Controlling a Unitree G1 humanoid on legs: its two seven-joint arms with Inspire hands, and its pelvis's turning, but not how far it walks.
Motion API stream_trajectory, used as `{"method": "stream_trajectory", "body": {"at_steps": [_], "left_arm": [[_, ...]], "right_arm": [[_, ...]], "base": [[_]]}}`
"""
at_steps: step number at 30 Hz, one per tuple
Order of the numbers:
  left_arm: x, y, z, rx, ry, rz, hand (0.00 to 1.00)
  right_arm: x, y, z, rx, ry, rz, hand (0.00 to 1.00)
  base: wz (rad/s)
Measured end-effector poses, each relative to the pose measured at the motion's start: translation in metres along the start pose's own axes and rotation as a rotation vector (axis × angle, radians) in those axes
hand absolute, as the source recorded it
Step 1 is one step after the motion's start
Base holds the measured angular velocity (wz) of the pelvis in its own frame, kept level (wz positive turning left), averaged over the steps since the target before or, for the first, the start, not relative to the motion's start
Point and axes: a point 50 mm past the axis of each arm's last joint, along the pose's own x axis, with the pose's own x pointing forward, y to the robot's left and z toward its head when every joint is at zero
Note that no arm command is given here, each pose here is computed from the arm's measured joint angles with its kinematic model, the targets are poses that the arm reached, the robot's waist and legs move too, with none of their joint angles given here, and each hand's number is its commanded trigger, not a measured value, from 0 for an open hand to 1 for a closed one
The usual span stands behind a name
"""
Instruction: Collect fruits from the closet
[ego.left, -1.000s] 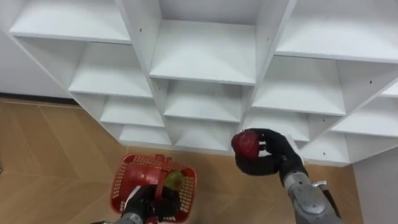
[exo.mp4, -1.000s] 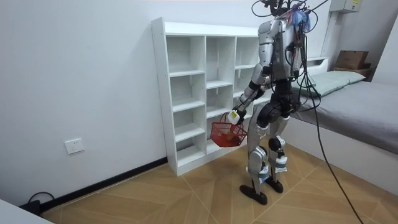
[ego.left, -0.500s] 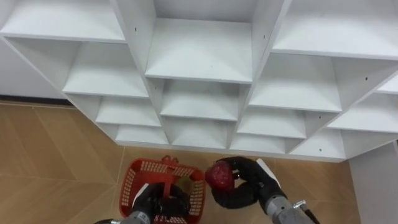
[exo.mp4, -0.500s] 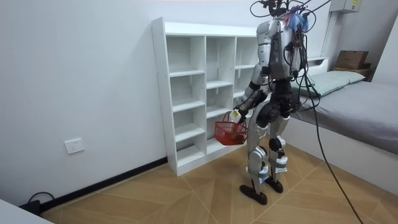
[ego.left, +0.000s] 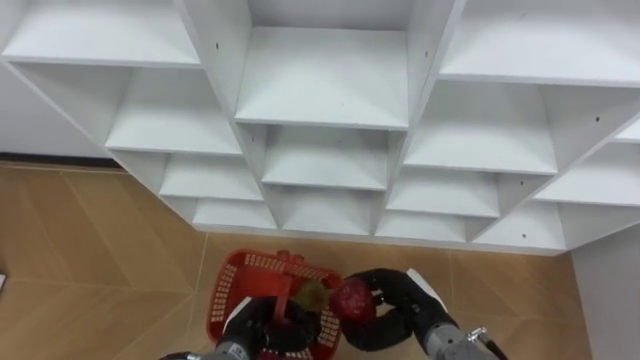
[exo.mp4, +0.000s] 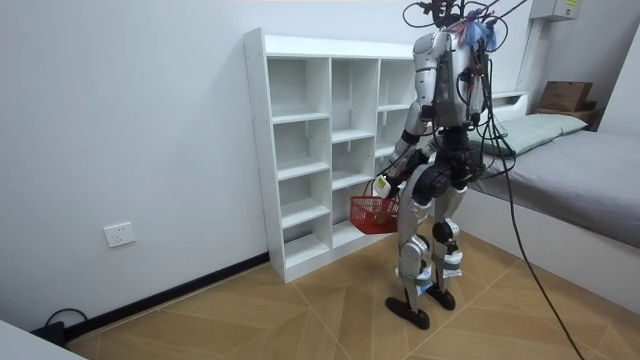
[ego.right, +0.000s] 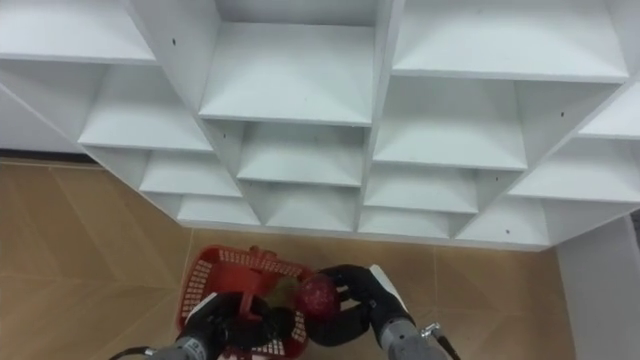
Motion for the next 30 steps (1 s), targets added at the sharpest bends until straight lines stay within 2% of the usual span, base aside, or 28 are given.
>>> {"method": "stream_trajectory", "body": {"at_steps": [18,19,20,21,22,30], "left_arm": [[0.002,-0.005,0.0,0.032,0.015,-0.039,1.0],[0.002,-0.006,-0.001,0.034,0.016,-0.045,1.0],[0.002,-0.006,-0.001,0.035,0.017,-0.048,1.0],[0.002,-0.007,0.0,0.036,0.016,-0.054,1.0],[0.002,-0.008,0.0,0.036,0.016,-0.057,1.0],[0.005,-0.01,0.006,0.038,0.005,-0.085,1.0]], "right_arm": [[0.012,0.0,0.015,-0.01,-0.029,0.012,1.0],[0.013,-0.001,0.017,-0.012,-0.031,0.011,0.96],[0.013,-0.001,0.017,-0.012,-0.031,0.011,0.81],[0.014,-0.001,0.017,-0.013,-0.029,0.012,0.62],[0.014,-0.001,0.017,-0.012,-0.027,0.012,0.0],[0.016,0.004,0.017,-0.013,-0.02,0.054,0.0]], "base": [[0.0],[0.0],[0.0],[0.0],[0.0],[0.0]]}}
